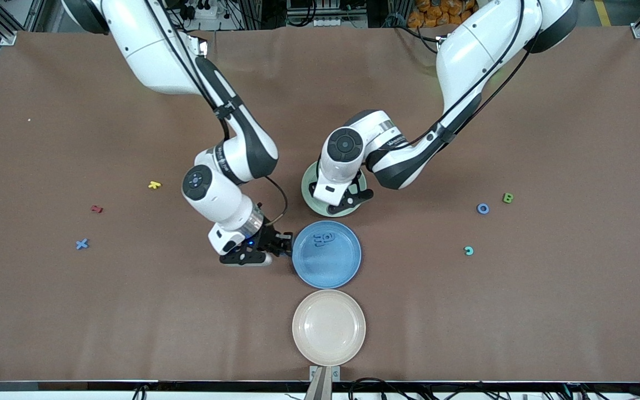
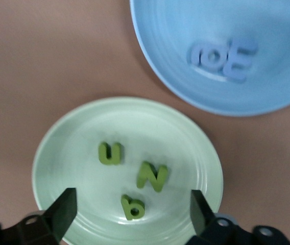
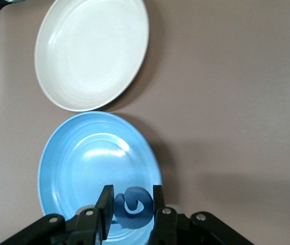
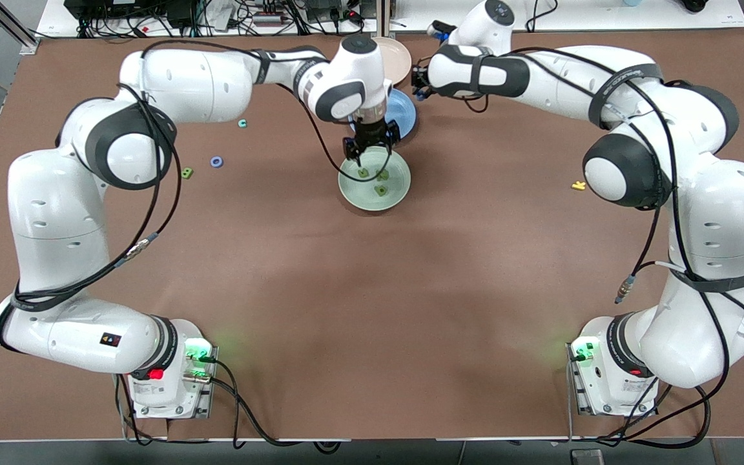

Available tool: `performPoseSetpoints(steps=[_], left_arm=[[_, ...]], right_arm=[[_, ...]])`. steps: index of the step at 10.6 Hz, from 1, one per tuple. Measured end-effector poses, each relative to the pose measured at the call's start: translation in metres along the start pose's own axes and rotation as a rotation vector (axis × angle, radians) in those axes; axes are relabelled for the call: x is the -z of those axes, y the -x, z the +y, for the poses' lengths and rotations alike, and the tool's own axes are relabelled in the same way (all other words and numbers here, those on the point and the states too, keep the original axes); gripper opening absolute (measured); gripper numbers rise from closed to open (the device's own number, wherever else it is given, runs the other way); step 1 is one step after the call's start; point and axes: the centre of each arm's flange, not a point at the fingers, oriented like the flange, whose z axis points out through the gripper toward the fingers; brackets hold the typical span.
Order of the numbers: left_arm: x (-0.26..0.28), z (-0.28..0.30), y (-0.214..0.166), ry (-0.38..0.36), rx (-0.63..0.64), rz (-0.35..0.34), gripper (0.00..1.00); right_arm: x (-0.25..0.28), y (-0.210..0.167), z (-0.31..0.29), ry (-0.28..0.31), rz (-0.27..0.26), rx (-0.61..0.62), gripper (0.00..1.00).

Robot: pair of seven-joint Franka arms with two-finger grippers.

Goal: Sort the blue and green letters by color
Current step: 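Place the b on the green plate while the right gripper places the g, then open both grippers and move them back toward the remaining letters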

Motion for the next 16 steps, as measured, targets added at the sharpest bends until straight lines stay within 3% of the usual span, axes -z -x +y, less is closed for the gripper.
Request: performPoseSetpoints(steps=[3,5,8,12,13,16], left_arm=[[0.061,-0.038,-0.06,-0.049,-0.042,0.052,1.0],[0.096,-0.068,-0.092,-0.082,-0.131,0.074,1.0],[0.101,-0.111,-0.127,-0.116,-0.234,0.062,1.0],[0.112,-0.189,-0.175,-0.078,-0.347,-0.012,1.0],[0.113,-0.208,-0.184,-0.066,-0.367,-0.03,1.0],[0.101,-0.272,-0.212,-0.04,-0.439,-0.074,1.0]], right_arm=[[-0.007,0.015,-0.03,-0.034,0.031,0.032,0.35],[-0.011,0.03,-0.053,-0.047,0.023,0.064,0.35],[-0.029,0.054,-0.07,-0.044,-0.003,0.099,0.4],[-0.034,0.047,-0.061,-0.028,0.006,0.105,0.96],[-0.031,0.042,-0.058,-0.023,0.015,0.109,1.0],[-0.023,0.008,-0.008,0.025,0.018,0.104,1.0]])
